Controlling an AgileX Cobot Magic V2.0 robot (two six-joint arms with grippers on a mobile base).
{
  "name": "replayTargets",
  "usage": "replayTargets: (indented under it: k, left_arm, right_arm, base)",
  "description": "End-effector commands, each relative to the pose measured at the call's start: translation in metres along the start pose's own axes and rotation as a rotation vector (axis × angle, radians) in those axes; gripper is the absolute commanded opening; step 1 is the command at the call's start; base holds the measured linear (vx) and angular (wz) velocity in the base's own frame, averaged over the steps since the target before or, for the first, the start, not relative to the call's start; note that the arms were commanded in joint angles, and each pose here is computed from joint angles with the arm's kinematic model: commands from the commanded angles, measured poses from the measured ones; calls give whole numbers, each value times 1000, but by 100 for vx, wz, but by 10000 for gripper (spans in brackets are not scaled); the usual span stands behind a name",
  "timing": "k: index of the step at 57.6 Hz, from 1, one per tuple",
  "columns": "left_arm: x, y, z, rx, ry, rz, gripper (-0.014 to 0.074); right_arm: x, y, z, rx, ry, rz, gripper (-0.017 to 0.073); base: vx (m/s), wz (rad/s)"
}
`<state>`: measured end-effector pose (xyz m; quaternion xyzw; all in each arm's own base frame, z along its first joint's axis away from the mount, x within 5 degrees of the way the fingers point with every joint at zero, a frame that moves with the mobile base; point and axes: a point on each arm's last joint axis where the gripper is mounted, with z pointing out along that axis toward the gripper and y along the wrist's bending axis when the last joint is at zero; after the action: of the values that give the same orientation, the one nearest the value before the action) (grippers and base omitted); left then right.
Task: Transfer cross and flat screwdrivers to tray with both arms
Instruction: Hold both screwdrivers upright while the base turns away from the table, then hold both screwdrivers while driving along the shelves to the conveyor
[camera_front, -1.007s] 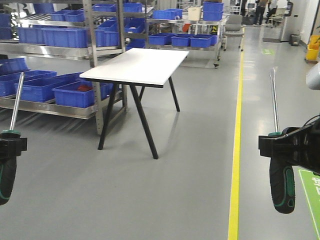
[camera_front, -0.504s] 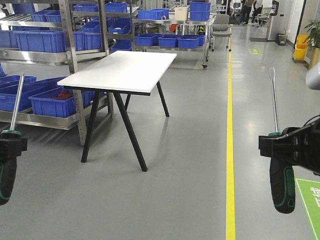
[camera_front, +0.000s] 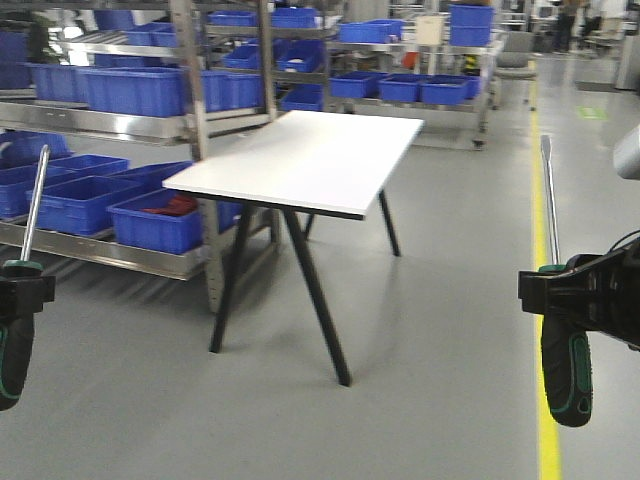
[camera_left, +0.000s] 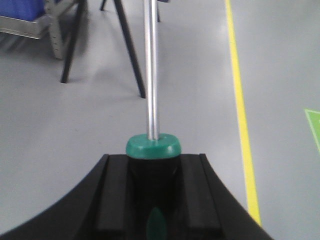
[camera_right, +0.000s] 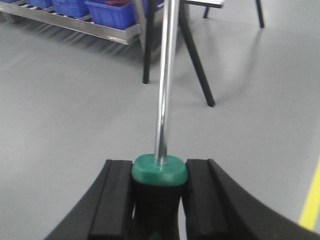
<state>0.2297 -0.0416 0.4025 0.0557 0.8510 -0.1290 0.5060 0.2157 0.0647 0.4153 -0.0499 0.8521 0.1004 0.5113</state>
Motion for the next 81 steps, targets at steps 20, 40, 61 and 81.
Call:
replayTargets:
  k: [20, 40, 61, 81]
  left_arm:
    - [-20, -5, -16, 10, -147, -8, -1]
    - [-19, -5, -16, 10, -146, -8, -1]
    - [-20, -5, -16, 10, -146, -8, -1]
    - [-19, -5, -16, 10, -146, -8, -1]
  right_arm:
    - [-19, 2, -14, -22, -144, -7, -9]
    - [-19, 2, -14, -22, -144, -7, -9]
    - [-19, 2, -14, -21, -144, -7, -9]
    - [-19, 2, -14, -21, -142, -7, -9]
  base:
    - [53, 58]
    - [56, 66]
    - [55, 61]
    - [54, 53]
